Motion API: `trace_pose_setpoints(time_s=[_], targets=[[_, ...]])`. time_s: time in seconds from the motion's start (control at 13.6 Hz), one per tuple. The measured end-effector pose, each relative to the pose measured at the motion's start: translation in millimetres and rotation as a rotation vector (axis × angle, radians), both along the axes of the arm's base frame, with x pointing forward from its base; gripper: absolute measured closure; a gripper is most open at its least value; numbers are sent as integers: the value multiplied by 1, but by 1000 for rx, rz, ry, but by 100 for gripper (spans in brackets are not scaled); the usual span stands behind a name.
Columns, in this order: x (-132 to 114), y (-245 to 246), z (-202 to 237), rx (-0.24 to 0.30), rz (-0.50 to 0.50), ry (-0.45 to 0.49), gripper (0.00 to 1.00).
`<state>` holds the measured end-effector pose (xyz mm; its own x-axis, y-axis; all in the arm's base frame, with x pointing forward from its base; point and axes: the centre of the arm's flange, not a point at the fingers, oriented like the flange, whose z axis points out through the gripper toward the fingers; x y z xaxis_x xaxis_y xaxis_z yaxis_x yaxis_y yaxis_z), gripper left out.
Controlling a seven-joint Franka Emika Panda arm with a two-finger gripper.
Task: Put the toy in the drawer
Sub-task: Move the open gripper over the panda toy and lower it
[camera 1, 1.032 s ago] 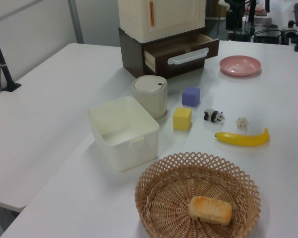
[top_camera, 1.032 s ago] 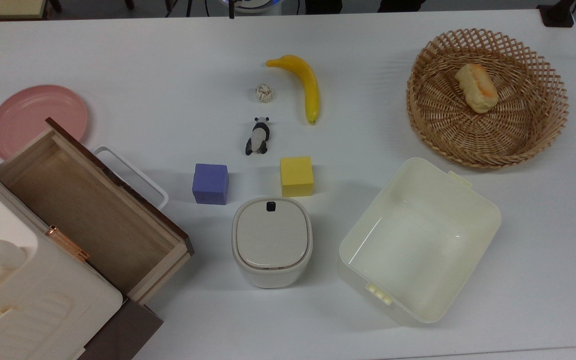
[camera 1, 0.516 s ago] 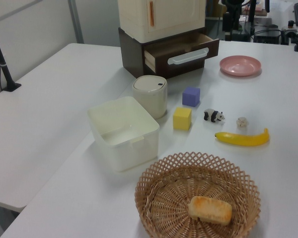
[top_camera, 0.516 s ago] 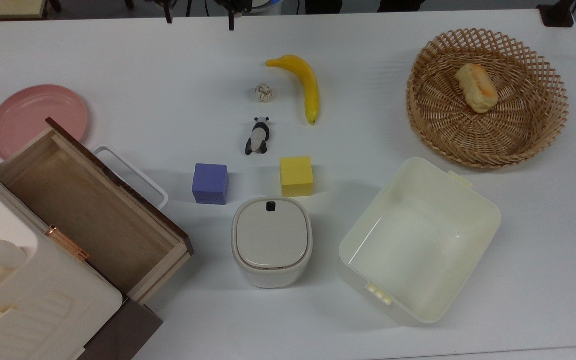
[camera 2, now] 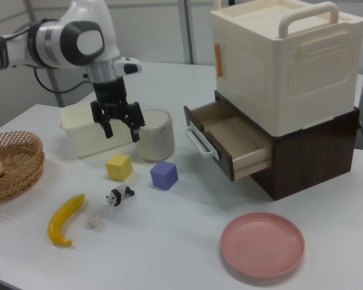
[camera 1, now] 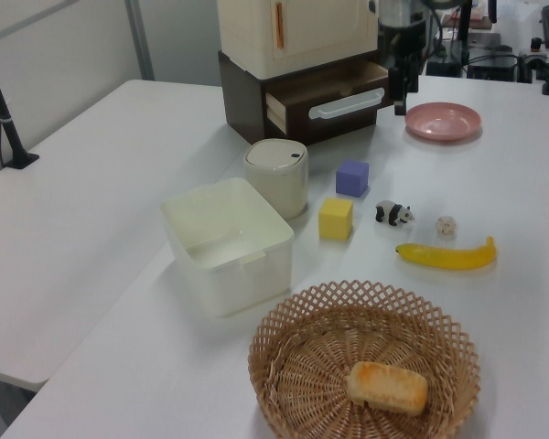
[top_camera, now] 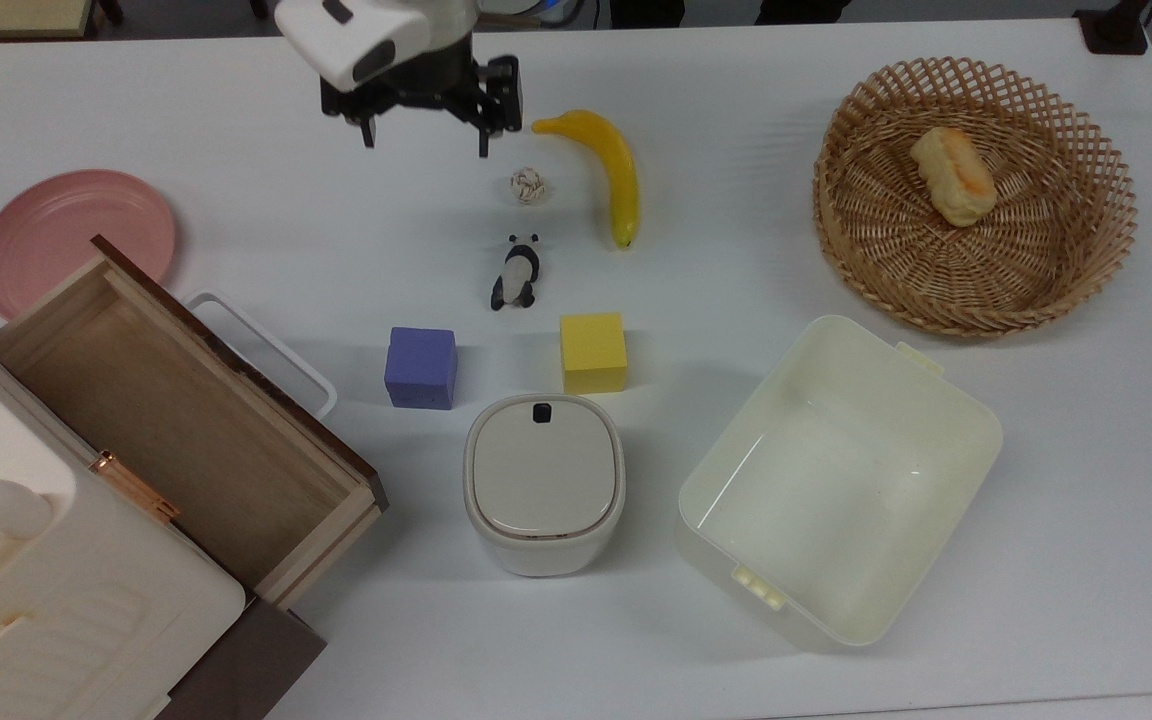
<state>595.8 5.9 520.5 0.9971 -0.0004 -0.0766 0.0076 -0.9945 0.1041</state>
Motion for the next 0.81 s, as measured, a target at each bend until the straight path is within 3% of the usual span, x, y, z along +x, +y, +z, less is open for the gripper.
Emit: trace_pose_setpoints(time_s=[0.52, 0.81], targets=[[-3, 22, -80, -3, -19, 12, 0], [-3, 49, -145, -9, -100, -19, 0]])
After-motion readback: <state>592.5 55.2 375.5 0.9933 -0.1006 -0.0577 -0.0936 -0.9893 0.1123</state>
